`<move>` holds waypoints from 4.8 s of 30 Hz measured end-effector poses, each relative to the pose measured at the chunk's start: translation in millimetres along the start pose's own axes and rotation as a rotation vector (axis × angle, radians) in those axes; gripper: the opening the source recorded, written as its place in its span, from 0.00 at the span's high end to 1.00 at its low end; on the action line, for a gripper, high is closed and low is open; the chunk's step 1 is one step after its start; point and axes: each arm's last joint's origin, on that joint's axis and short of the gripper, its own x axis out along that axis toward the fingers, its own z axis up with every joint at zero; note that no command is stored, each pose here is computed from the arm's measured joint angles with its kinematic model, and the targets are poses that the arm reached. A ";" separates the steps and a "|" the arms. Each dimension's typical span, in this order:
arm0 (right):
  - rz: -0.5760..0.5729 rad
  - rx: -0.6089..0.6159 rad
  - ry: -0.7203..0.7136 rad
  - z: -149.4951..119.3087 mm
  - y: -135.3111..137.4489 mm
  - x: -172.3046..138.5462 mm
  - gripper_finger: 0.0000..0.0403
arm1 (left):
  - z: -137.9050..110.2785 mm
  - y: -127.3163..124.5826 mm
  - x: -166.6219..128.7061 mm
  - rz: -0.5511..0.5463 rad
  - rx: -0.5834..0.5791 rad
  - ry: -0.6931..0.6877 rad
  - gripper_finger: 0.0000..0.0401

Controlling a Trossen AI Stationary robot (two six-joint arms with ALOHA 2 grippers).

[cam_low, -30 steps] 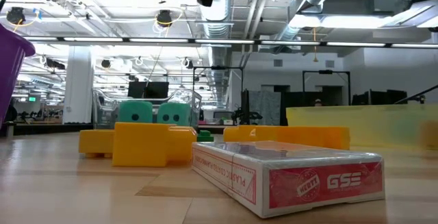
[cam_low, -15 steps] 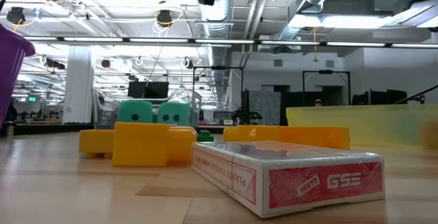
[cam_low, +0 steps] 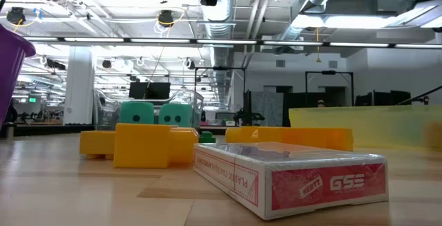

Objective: Pick & Place Toys
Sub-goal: Put the blue game piece into the yellow bin, then adjust the yellow bin

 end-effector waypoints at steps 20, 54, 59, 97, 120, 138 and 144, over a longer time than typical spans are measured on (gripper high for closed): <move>-0.150 0.065 0.216 -13.9 -51.9 -36.9 0.67 | 7.3 3.1 -10.7 0.098 0.280 0.085 0.13; 0.147 0.259 0.460 -249.6 -65.6 -92.2 0.67 | 40.8 -22.2 -50.2 0.116 0.625 0.110 0.22; 0.170 0.201 0.433 -261.7 -64.8 -87.9 0.67 | 40.4 -21.5 -50.3 0.121 0.628 0.116 0.23; 0.186 0.015 0.494 -292.6 -72.0 -44.7 0.67 | 40.1 -21.1 -50.0 0.123 0.628 0.118 0.25; 0.208 0.133 0.521 -290.3 -63.3 -36.1 0.24 | 40.0 -20.9 -50.1 0.123 0.629 0.118 0.25; -0.028 0.418 0.431 -255.3 -69.1 -37.1 0.25 | 39.6 -21.2 -50.2 0.122 0.630 0.120 0.25; -0.268 0.582 0.590 -257.2 -82.9 -38.8 0.28 | 39.4 -21.2 -50.3 0.121 0.631 0.121 0.25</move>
